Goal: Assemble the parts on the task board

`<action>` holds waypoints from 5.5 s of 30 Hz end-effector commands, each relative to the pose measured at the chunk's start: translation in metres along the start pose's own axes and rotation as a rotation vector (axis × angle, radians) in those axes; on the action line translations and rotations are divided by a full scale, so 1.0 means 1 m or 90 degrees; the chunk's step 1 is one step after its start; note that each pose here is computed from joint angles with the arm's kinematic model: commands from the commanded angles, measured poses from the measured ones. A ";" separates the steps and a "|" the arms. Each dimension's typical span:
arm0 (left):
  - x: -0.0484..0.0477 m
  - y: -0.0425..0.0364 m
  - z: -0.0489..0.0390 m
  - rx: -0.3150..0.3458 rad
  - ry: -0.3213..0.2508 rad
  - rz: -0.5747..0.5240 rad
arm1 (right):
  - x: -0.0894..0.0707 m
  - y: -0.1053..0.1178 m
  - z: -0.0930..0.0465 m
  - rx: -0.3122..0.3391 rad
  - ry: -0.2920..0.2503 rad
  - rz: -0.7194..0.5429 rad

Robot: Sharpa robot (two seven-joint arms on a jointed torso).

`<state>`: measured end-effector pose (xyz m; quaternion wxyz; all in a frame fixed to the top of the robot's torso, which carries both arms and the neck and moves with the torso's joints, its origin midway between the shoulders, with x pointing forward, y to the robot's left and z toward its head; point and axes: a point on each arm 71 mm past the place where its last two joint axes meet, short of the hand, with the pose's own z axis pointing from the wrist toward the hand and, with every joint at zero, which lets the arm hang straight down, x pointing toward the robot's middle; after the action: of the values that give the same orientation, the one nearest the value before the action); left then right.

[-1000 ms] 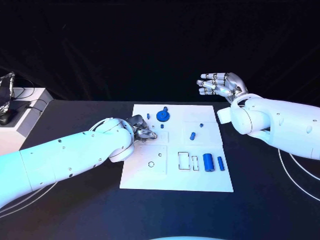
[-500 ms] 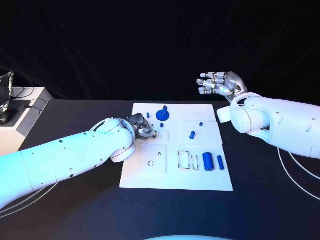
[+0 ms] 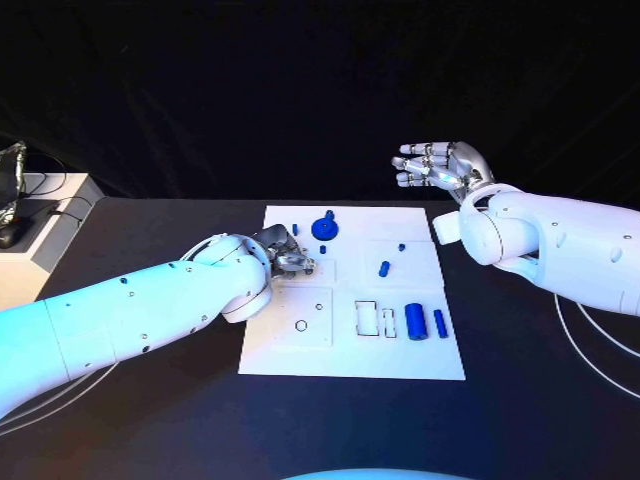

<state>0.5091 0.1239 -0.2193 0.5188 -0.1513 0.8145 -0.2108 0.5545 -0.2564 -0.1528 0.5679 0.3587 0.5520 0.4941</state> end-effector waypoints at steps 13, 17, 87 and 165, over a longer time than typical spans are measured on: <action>0.0045 0.0007 0.0020 -0.003 0.039 0.040 | 0.003 0.001 0.000 -0.005 0.015 0.005; 0.0058 0.0004 0.0028 -0.004 0.042 0.043 | 0.003 0.001 0.000 -0.006 0.015 0.005; 0.0117 0.0021 0.0087 -0.028 0.077 0.070 | 0.003 -0.002 -0.001 -0.001 0.016 0.005; 0.0036 -0.0009 0.0157 -0.053 0.089 0.086 | 0.004 -0.008 -0.003 0.006 0.024 0.003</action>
<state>0.5252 0.1189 -0.2216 0.4815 -0.1051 0.8556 -0.1580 0.5531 -0.2564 -0.1622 0.5578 0.3611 0.5614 0.4932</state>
